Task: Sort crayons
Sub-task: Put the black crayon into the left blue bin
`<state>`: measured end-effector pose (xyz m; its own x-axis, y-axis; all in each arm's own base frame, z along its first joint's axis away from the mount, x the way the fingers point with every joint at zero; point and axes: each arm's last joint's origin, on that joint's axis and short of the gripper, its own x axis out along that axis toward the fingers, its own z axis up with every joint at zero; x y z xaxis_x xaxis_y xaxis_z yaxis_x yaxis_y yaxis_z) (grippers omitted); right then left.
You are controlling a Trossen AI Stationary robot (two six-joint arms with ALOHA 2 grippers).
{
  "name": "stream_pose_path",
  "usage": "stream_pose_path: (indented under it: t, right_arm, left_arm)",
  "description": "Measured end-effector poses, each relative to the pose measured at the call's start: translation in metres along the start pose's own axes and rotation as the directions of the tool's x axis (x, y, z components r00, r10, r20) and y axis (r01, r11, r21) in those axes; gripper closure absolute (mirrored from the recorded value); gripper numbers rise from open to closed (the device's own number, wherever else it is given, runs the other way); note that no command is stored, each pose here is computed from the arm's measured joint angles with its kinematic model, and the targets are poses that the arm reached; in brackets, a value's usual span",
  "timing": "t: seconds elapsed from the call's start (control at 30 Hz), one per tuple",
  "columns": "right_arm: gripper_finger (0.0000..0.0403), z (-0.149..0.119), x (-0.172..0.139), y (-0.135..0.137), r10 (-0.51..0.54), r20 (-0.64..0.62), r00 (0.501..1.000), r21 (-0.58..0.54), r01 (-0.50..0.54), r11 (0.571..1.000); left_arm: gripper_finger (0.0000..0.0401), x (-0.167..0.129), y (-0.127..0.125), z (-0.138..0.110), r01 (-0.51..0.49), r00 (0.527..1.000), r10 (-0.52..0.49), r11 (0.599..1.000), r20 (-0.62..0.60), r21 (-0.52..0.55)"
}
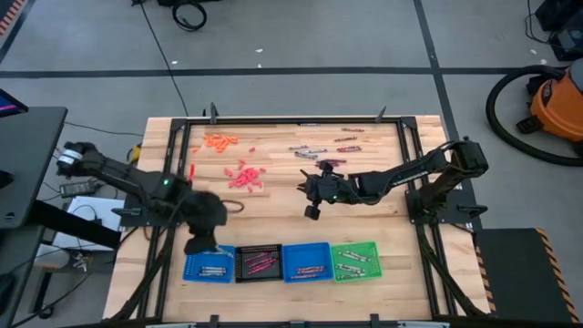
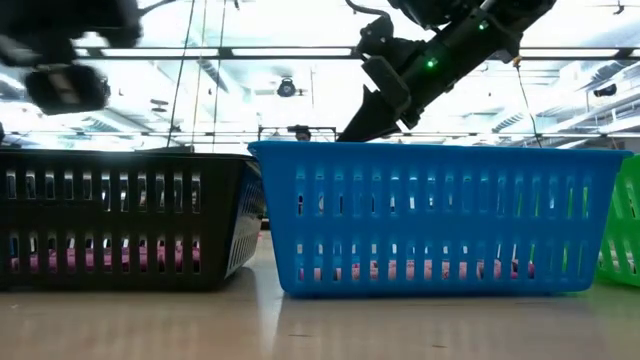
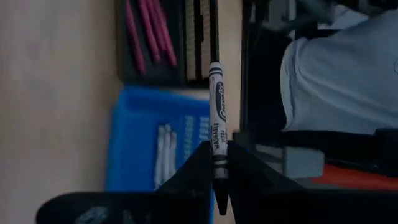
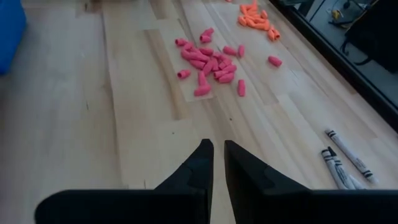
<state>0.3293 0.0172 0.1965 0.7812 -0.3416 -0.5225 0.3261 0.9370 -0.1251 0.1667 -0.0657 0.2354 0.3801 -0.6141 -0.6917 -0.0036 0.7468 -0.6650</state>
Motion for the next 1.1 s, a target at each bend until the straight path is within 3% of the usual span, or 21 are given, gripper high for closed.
stream_pose_path:
  t: [0.23,0.47,0.77,1.1]
  right_arm:
    - [0.0356,0.001,-0.001,0.002,0.005,0.007,1.000,-0.010,-0.004,1.000]
    - [0.0356,0.001,-0.001,0.002,0.005,0.011,1.000,-0.019,-0.005,1.000]
    - [0.0356,0.002,-0.003,0.008,0.026,0.027,0.999,-0.025,-0.025,0.999]
    - [0.0356,0.001,-0.005,0.011,0.033,0.030,0.999,-0.036,-0.032,0.999]
  left_arm:
    - [0.0363,0.018,-0.011,-0.029,-0.155,0.986,0.143,0.977,-0.091,-0.144]
    - [0.0362,0.030,-0.006,-0.047,-0.228,0.972,0.196,0.916,-0.128,-0.330]
    - [0.0362,0.052,-0.003,-0.041,-0.259,0.966,0.248,0.889,-0.078,-0.378]
    - [0.0362,0.084,-0.002,-0.042,-0.299,0.954,0.271,0.872,-0.128,-0.386]
